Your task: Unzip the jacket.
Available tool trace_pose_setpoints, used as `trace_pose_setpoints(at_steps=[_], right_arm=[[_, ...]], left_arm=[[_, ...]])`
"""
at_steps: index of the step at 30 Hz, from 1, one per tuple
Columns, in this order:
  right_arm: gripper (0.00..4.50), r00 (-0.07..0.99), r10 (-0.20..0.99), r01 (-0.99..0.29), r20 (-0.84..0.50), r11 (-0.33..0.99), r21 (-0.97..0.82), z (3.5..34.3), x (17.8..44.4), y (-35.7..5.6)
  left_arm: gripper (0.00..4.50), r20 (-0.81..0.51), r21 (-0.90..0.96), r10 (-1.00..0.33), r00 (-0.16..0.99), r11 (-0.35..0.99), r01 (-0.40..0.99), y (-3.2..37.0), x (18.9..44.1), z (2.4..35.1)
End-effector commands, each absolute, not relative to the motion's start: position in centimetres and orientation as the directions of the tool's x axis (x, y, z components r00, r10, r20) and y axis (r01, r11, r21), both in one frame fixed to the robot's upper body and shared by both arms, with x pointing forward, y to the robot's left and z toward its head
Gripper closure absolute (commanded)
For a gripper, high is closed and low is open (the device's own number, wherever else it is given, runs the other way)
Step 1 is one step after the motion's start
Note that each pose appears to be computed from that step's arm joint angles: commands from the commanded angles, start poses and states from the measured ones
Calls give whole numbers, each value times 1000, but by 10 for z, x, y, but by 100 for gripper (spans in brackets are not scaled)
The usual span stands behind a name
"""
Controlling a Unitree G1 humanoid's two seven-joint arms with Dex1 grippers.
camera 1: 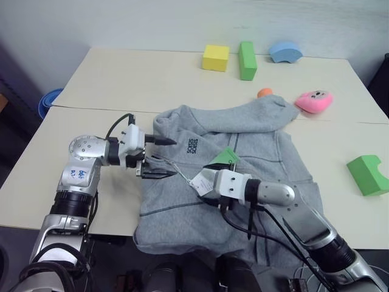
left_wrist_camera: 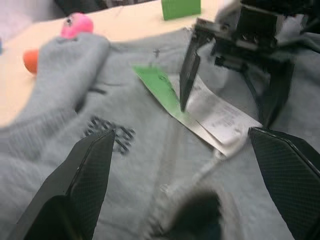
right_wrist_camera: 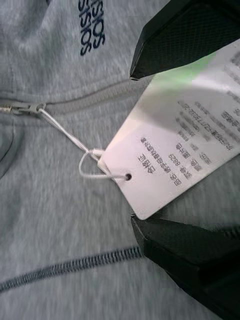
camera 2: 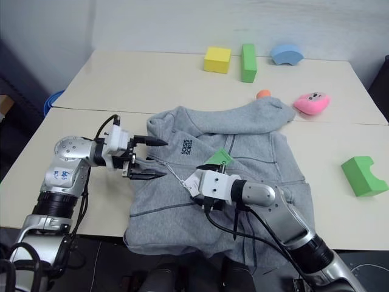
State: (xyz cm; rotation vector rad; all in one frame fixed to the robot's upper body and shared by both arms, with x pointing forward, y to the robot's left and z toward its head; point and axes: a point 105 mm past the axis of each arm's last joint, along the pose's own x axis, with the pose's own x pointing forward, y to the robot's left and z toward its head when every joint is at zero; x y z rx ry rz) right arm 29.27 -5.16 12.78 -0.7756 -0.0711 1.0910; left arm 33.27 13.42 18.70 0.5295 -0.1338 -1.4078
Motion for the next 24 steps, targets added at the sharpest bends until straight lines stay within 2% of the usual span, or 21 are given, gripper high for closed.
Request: trace_pose_setpoints(at_steps=[1, 7, 13, 17, 22, 24], right_arm=[[0, 509, 804, -747, -307, 236, -622, 121, 297, -44], [0, 526, 803, -722, -280, 248, -646, 120, 298, -36], [0, 635, 735, -601, -237, 278, -750, 122, 317, -48], [94, 675, 712, -549, -197, 305, -779, 128, 324, -55], [275, 692, 696, -531, -193, 309, -789, 127, 329, -59], [335, 699, 687, -531, -197, 314, -787, 127, 331, -62]], left_arm=[[3, -317, 441, -921, 225, 67, 895, 139, 344, 169], [3, -354, 414, -889, 290, 129, 901, 139, 363, 152], [3, -417, 361, -868, 269, 113, 926, 142, 363, 134], [0, -427, 347, -863, 270, 120, 930, 145, 362, 128], [0, -432, 339, -861, 269, 121, 933, 144, 361, 122], [0, -432, 336, -862, 265, 119, 934, 143, 361, 121]])
